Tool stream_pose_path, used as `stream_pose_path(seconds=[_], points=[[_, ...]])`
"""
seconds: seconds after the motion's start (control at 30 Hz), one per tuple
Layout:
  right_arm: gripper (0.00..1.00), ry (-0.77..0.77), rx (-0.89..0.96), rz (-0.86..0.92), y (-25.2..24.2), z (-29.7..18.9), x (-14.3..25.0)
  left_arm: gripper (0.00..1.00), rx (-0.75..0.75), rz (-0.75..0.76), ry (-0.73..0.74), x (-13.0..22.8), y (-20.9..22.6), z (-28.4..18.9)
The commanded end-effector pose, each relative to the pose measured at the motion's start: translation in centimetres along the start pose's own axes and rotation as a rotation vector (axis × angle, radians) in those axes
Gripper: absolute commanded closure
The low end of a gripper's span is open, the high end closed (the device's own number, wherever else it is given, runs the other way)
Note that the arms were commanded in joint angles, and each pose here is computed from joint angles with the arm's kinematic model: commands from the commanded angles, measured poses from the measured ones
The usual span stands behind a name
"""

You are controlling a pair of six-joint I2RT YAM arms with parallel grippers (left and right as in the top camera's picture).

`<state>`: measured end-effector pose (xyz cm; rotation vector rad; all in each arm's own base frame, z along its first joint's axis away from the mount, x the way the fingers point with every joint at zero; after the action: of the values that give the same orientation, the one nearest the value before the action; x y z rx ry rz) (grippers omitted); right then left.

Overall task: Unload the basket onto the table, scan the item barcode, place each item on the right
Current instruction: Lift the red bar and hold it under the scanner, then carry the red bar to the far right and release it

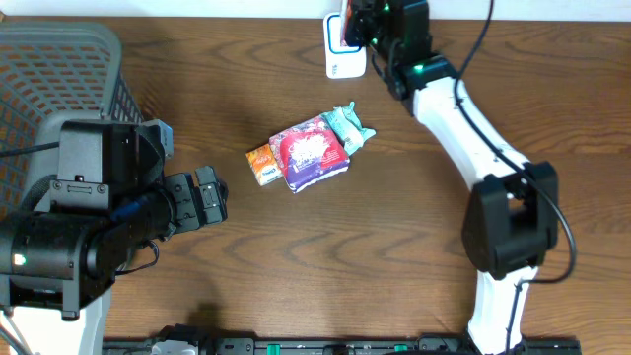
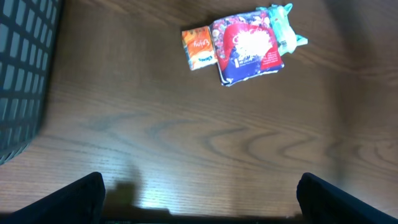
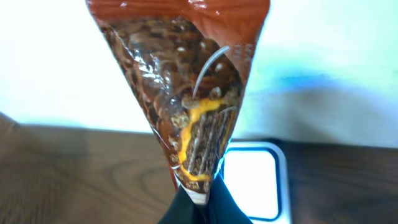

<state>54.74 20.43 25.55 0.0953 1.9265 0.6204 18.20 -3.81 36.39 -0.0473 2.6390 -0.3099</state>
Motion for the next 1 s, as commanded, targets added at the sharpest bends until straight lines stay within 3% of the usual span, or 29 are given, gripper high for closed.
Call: stream_pose_path(seconds=[0.0,0.2,0.53,0.73,0.87,0.97], points=[[0.99,0.004,0.070,0.075,-1.6,2.9,3.5,0.02,0.008,0.013,0.006,0.0,0.0,0.0],[0.99,-0.018,0.084,0.076,-2.6,4.5,5.2,0.02,0.008,0.013,0.006,0.0,0.0,0.0],[0.99,-0.122,0.122,0.057,-2.7,-0.6,-2.8,0.02,0.008,0.013,0.006,0.0,0.0,0.0],[0.99,-0.095,0.522,-0.053,-9.5,-7.7,-7.2,0.02,0.008,0.013,0.006,0.0,0.0,0.0],[0.99,0.090,0.871,-0.178,-17.4,-13.2,-7.1,0.02,0.008,0.013,0.006,0.0,0.0,0.0],[0.99,0.229,0.985,-0.202,-21.9,-15.7,-6.3,0.02,0.008,0.013,0.006,0.0,0.0,0.0]])
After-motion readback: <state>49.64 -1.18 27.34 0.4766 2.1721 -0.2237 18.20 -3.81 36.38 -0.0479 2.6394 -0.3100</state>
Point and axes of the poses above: each gripper's point midway between its finger pads, its own z axis out along the fingers, its own y axis along the line the jaws close on, x = y × z, the point moved 6 cm from there along -z, back along the fingers, and after that the axes turned 9 degrees about z, right-handed, at the moved point
